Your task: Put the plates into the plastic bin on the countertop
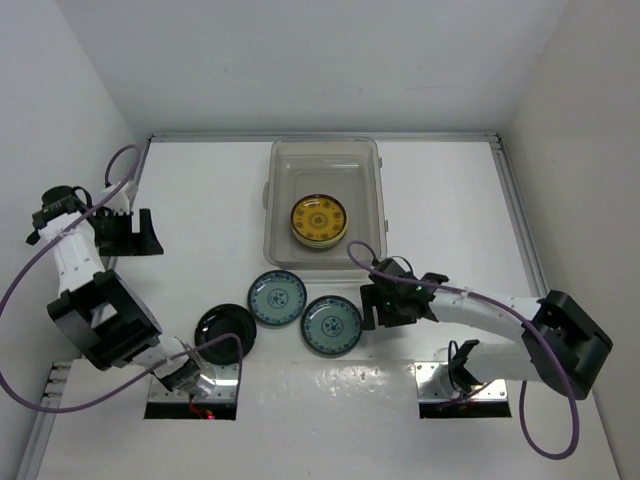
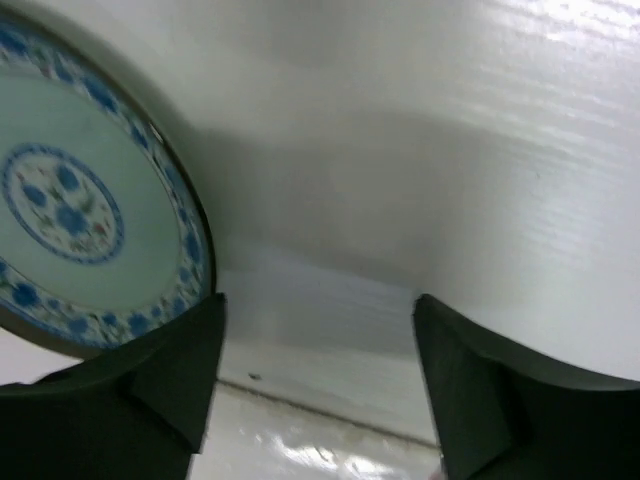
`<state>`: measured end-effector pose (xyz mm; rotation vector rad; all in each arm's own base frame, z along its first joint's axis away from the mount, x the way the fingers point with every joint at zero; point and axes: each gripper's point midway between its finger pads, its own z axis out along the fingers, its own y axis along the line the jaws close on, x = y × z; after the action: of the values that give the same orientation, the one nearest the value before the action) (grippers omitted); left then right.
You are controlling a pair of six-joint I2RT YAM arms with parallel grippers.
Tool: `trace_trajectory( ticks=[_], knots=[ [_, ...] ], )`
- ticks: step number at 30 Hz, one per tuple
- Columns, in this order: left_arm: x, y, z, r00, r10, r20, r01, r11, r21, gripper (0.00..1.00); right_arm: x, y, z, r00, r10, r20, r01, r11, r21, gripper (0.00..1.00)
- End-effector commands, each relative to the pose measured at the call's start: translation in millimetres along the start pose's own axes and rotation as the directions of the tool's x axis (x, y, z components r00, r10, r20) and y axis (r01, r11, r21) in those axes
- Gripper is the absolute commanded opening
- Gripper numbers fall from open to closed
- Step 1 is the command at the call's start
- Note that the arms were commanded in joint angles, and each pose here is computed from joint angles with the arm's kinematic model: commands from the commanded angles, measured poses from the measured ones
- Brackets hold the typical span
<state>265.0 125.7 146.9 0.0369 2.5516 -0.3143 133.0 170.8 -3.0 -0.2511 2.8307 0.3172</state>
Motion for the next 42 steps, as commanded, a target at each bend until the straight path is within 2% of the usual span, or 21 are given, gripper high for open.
trace_trajectory(
  ticks=[1, 3, 5, 6, 12, 17, 22, 25, 26, 27, 28, 29, 31, 32, 33, 34, 36, 37, 38, 40, 42],
  knots=[
    [3.6, -11.6, -14.5, 0.999, 0.048, 0.009, -0.048, 0.999, 0.006, 0.86, -46.1, 35.8, 3.9, 0.979, 0.115, 0.169, -0.088, 0.983, -0.158, 0.71],
    [0.6, -13.3, -20.7, 0.996, 0.084, 0.028, -0.084, 0.996, -0.010, 0.86, -40.3, 41.9, 13.6, 0.979, 0.131, 0.155, -0.095, 0.971, -0.219, 0.65],
    [1.4, -15.1, -22.9, 0.995, 0.095, 0.028, -0.095, 0.995, -0.011, 0.86, -25.5, 49.1, 16.8, 0.987, 0.123, 0.108, -0.089, 0.957, -0.278, 0.62],
    [2.2, -13.0, -24.0, 0.996, 0.088, 0.029, -0.088, 0.996, -0.016, 0.86, -29.1, 55.0, 17.0, 0.982, 0.139, 0.128, -0.092, 0.943, -0.320, 0.62],
    [1.9, -12.0, -24.9, 0.995, 0.090, 0.038, -0.090, 0.996, -0.013, 0.86, -11.9, 34.2, 20.1, 0.980, 0.168, 0.109, -0.139, 0.962, -0.237, 0.54],
    [0.0, -10.9, -22.5, 0.996, 0.085, 0.038, -0.085, 0.996, -0.001, 0.86, -26.6, 53.4, 3.5, 0.977, 0.132, 0.166, -0.072, 0.943, -0.326, 0.54],
    [0.9, -10.4, -20.5, 0.997, 0.071, 0.032, -0.071, 0.997, 0.005, 0.86, -6.6, 58.9, 25.3, 0.996, 0.076, 0.051, -0.057, 0.950, -0.306, 0.53],
    [0.1, -7.2, -21.4, 0.997, 0.059, 0.040, -0.059, 0.998, -0.005, 0.86, 5.0, 61.5, 34.1, 1.000, 0.025, 0.005, -0.022, 0.954, -0.299, 0.37],
    [0.1, -7.2, -21.4, 0.997, 0.059, 0.040, -0.059, 0.998, -0.005, 0.86, 9.7, 62.4, 34.5, 1.000, 0.002, -0.012, -0.005, 0.956, -0.293, 0.27],
    [0.1, -7.2, -21.4, 0.997, 0.059, 0.040, -0.059, 0.998, -0.005, 0.86, 5.5, 64.8, 33.5, 0.999, -0.033, 0.003, 0.032, 0.955, -0.296, 0.01],
    [1.1, -5.9, -21.6, 0.998, 0.059, 0.034, -0.059, 0.998, -0.012, 0.86, 2.3, 64.6, 27.9, 0.999, -0.038, 0.018, 0.042, 0.957, -0.286, 0.00],
    [2.9, -3.0, -20.8, 0.998, 0.047, 0.030, -0.047, 0.999, -0.012, 0.86, 10.6, 56.2, 23.3, 0.998, -0.055, -0.022, 0.048, 0.969, -0.242, 0.00],
    [4.5, -2.1, -18.6, 0.998, 0.055, 0.028, -0.055, 0.998, -0.011, 0.86, 2.6, 57.7, 10.7, 0.992, -0.127, 0.006, 0.125, 0.966, -0.228, 0.00],
    [4.1, -2.7, -15.6, 0.998, 0.060, 0.031, -0.060, 0.998, 0.007, 0.86, -17.2, 76.6, -14.9, 0.988, -0.139, 0.071, 0.154, 0.946, -0.285, 0.00],
    [5.8, -6.9, -14.6, 0.997, 0.075, 0.019, -0.075, 0.997, 0.021, 0.86, -20.1, 80.0, -24.9, 0.980, -0.179, 0.085, 0.196, 0.934, -0.300, 0.00],
    [10.7, -12.3, -7.7, 0.997, 0.076, -0.009, -0.075, 0.995, 0.064, 0.86, -31.1, 89.8, -40.8, 0.969, -0.202, 0.144, 0.240, 0.911, -0.337, 0.00],
    [11.7, -29.2, 3.1, 0.987, 0.157, -0.044, -0.150, 0.980, 0.129, 0.83, -61.4, 121.8, -86.2, 0.938, -0.216, 0.270, 0.318, 0.846, -0.428, 0.00],
    [17.3, -37.0, 7.9, 0.979, 0.195, -0.067, -0.181, 0.969, 0.168, 0.83, -77.1, 120.7, -93.7, 0.935, -0.188, 0.301, 0.308, 0.850, -0.427, 0.00],
    [23.5, -52.4, 16.0, 0.966, 0.244, -0.090, -0.220, 0.951, 0.218, 0.82, -108.1, 134.6, -121.0, 0.908, -0.162, 0.385, 0.336, 0.833, -0.441, 0.00],
    [33.8, -63.5, 24.9, 0.944, 0.307, -0.123, -0.269, 0.928, 0.258, 0.82, -143.3, 136.1, -136.6, 0.892, -0.119, 0.436, 0.320, 0.848, -0.423, 0.00],
    [47.5, -77.2, 34.2, 0.911, 0.380, -0.161, -0.323, 0.899, 0.297, 0.82, -208.9, 102.1, -132.0, 0.884, 0.007, 0.467, 0.182, 0.916, -0.358, 0.00]
  ],
)
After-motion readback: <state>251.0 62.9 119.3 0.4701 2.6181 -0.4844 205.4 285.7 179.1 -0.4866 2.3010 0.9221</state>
